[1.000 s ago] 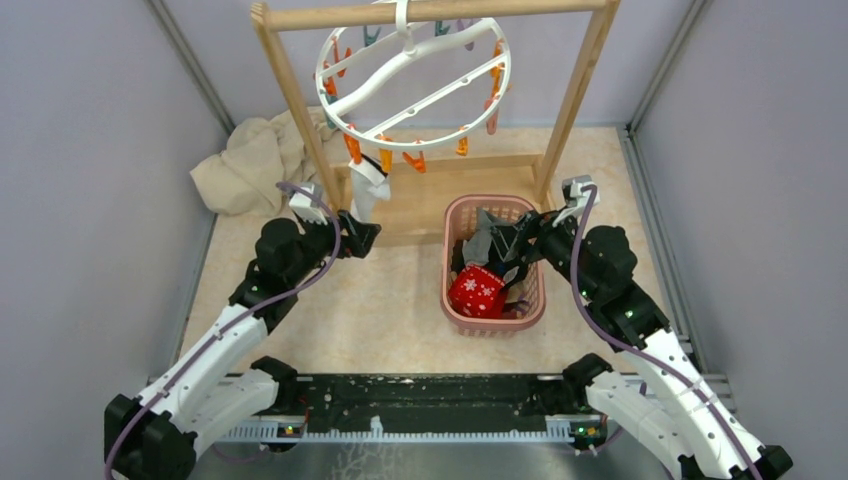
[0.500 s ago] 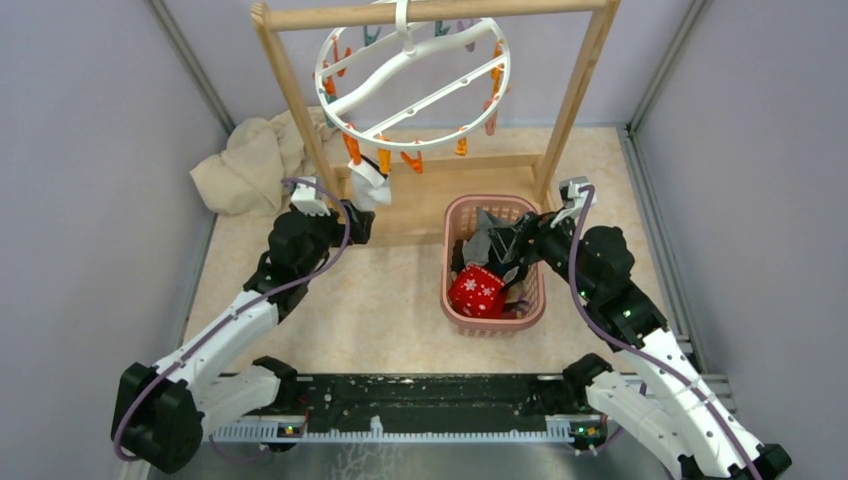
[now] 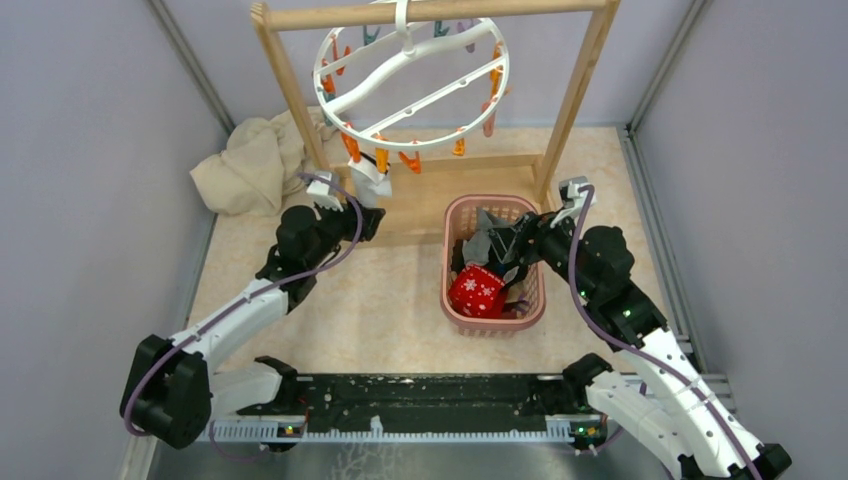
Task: Remove the socks clipped to the hanger
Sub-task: Remove the sock from the hanger.
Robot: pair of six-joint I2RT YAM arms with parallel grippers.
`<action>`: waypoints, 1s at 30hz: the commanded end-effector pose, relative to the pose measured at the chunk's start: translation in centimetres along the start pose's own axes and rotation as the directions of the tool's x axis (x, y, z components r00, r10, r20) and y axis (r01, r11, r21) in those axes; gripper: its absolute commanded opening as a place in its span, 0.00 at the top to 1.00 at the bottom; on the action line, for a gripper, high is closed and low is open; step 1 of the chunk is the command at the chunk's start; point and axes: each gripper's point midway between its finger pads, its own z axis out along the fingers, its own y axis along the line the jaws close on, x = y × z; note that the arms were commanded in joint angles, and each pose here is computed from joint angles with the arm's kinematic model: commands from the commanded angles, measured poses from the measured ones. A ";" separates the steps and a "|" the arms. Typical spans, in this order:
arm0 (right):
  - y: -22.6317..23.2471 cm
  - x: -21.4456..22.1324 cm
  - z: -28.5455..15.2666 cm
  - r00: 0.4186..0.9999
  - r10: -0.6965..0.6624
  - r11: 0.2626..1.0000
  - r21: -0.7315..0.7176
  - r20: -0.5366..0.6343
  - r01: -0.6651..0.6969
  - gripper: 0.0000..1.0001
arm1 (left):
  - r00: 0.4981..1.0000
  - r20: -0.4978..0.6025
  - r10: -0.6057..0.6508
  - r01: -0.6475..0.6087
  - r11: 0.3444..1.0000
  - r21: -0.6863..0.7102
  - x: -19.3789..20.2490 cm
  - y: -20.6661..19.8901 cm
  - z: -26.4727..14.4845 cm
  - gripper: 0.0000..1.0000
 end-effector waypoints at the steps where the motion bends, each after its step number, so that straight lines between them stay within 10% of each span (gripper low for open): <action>1: 1.1 -2.3 -0.2 0.998 -0.010 0.999 -0.036 0.064 0.012 0.18 | 0.998 0.064 0.001 -0.009 0.993 0.121 -2.9 -2.7 0.5 0.43; 21: 1.2 -2.3 -0.3 0.998 -0.002 0.999 -0.039 0.065 0.004 0.18 | 0.999 -0.020 0.037 -0.032 0.981 0.192 -1.1 -6.7 0.4 0.88; 30: 1.1 -3.4 -1.1 0.996 -0.027 0.999 -0.016 0.079 0.028 0.18 | 0.995 -0.046 0.093 -0.083 0.980 0.181 0.0 -9.3 1.0 0.91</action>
